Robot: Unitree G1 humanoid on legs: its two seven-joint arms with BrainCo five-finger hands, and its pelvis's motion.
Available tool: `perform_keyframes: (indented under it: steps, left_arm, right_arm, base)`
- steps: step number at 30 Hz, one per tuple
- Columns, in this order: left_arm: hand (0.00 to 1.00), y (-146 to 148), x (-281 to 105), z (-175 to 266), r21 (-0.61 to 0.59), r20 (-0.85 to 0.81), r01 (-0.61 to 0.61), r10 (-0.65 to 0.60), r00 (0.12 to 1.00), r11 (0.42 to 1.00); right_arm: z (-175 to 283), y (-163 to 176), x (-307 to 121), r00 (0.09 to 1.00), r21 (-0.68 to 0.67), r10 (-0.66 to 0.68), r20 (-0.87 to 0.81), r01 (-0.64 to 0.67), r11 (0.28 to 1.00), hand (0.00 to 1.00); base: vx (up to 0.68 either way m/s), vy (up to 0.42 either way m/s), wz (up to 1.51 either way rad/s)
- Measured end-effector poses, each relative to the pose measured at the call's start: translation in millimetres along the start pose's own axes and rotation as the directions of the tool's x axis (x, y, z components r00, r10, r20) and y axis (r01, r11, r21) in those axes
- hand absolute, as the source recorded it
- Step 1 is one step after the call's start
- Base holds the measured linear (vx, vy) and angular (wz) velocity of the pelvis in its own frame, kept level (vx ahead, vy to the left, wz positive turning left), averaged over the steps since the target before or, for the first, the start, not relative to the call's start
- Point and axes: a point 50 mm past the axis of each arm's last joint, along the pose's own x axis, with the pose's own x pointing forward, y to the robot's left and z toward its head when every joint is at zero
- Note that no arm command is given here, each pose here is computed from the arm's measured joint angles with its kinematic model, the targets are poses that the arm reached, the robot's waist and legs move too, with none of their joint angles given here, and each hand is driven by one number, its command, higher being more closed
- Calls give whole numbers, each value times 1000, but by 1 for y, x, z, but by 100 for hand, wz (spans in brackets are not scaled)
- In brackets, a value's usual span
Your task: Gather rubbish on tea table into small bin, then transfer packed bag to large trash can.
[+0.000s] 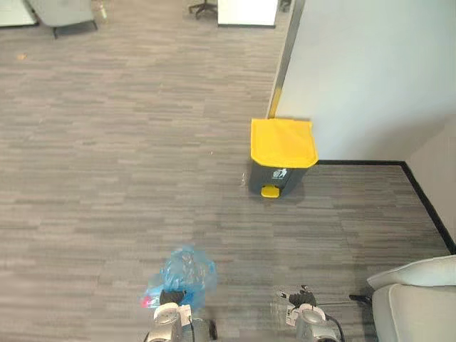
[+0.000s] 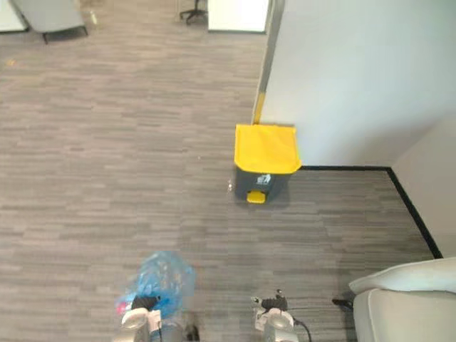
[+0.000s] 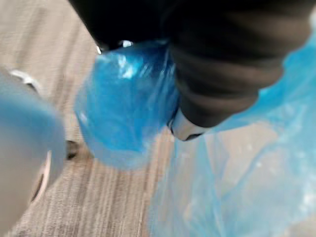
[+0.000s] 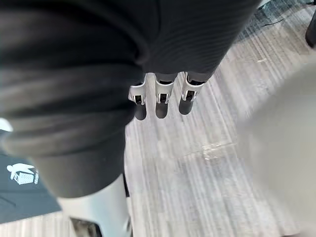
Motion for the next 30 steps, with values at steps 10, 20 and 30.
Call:
perform_keyframes:
  steps: [10,20,30]
  left_arm:
    - [100,-1,1,-9,32,-43,16,-15,999,999]
    - [100,-7,-1,5,-26,19,35,-34,999,999]
    - [100,-3,0,-4,-13,-17,23,-23,1000,1000]
  right_arm:
    - [14,-7,8,1000,1,-22,10,22,1000,0]
    - [0,3,3,1000,-29,10,-24,-10,1000,0]
    - [-10,3,0,998,-33,18,-52,-19,999,0]
  base:
    - [352,-126,-1]
    - [367,-17,-36]
    - [292,217,-33]
